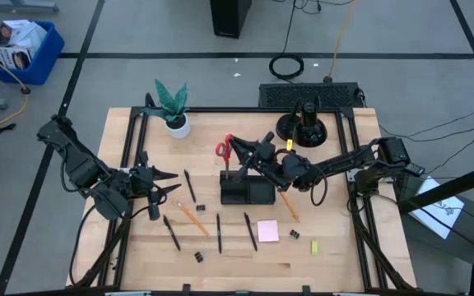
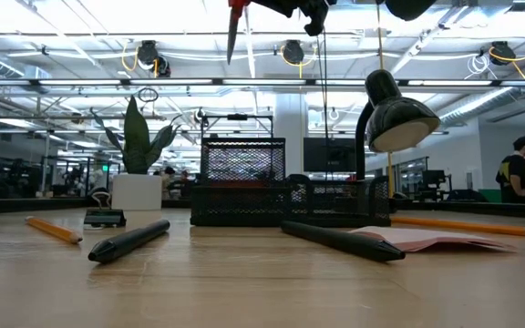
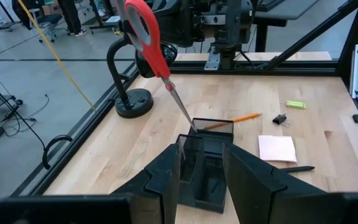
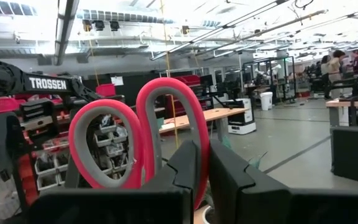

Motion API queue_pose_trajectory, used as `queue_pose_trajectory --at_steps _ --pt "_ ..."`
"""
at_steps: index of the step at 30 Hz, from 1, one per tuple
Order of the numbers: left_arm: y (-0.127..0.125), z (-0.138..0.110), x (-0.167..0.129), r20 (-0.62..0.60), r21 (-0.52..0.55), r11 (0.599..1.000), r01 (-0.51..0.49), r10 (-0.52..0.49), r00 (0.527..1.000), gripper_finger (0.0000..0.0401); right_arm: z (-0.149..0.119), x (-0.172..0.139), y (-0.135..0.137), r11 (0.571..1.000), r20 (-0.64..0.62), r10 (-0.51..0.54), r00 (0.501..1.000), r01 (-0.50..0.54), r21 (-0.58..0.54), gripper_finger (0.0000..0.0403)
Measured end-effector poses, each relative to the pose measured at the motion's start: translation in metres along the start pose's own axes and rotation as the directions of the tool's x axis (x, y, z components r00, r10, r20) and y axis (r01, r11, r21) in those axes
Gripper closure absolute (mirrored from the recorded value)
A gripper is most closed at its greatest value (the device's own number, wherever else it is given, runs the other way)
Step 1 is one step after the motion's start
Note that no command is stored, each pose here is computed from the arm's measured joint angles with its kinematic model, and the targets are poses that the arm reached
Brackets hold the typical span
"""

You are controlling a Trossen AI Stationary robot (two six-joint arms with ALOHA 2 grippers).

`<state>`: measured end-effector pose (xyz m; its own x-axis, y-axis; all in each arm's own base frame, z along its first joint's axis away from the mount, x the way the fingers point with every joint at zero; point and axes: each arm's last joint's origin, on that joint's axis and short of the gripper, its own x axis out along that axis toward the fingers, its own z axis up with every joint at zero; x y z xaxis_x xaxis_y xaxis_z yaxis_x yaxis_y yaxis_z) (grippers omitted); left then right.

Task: Pick and place office supplies into organizer
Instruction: Put the scissor into the desk organizer

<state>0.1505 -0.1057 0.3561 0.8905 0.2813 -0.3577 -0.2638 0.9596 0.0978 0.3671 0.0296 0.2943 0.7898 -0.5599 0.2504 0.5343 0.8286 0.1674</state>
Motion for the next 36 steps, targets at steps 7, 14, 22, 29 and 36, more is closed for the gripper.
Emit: queue_pose_trajectory --at_steps 7,14,22,29,36 --pt "0.0000 0.0000 0.0000 0.000 0.000 1.000 0.000 0.000 1.000 0.0274 0.0000 0.0000 0.0005 1.000 0.001 0.017 1.000 -0.017 0.000 0.0388" --pt "0.0000 0.0000 0.0000 0.000 -0.001 1.000 0.000 0.000 1.000 0.0274 -0.0013 0.0000 0.0005 1.000 -0.010 0.017 1.000 -0.017 -0.009 0.0388" --pt "0.0000 0.0000 0.0000 0.000 -0.002 1.000 0.000 0.000 1.000 0.0274 -0.0031 -0.0002 -0.0009 0.999 -0.027 -0.040 0.999 0.040 -0.009 0.0388" --pt "0.0000 0.0000 0.0000 0.000 -0.002 1.000 0.000 0.000 1.000 0.0274 -0.0049 -0.0005 -0.0023 0.996 -0.042 -0.093 0.995 0.093 -0.006 0.0388" --pt "0.0000 0.0000 0.0000 0.000 -0.001 1.000 0.000 0.000 1.000 0.0274 -0.0074 -0.0030 -0.0014 0.989 -0.064 -0.147 0.987 0.146 -0.021 0.0388"
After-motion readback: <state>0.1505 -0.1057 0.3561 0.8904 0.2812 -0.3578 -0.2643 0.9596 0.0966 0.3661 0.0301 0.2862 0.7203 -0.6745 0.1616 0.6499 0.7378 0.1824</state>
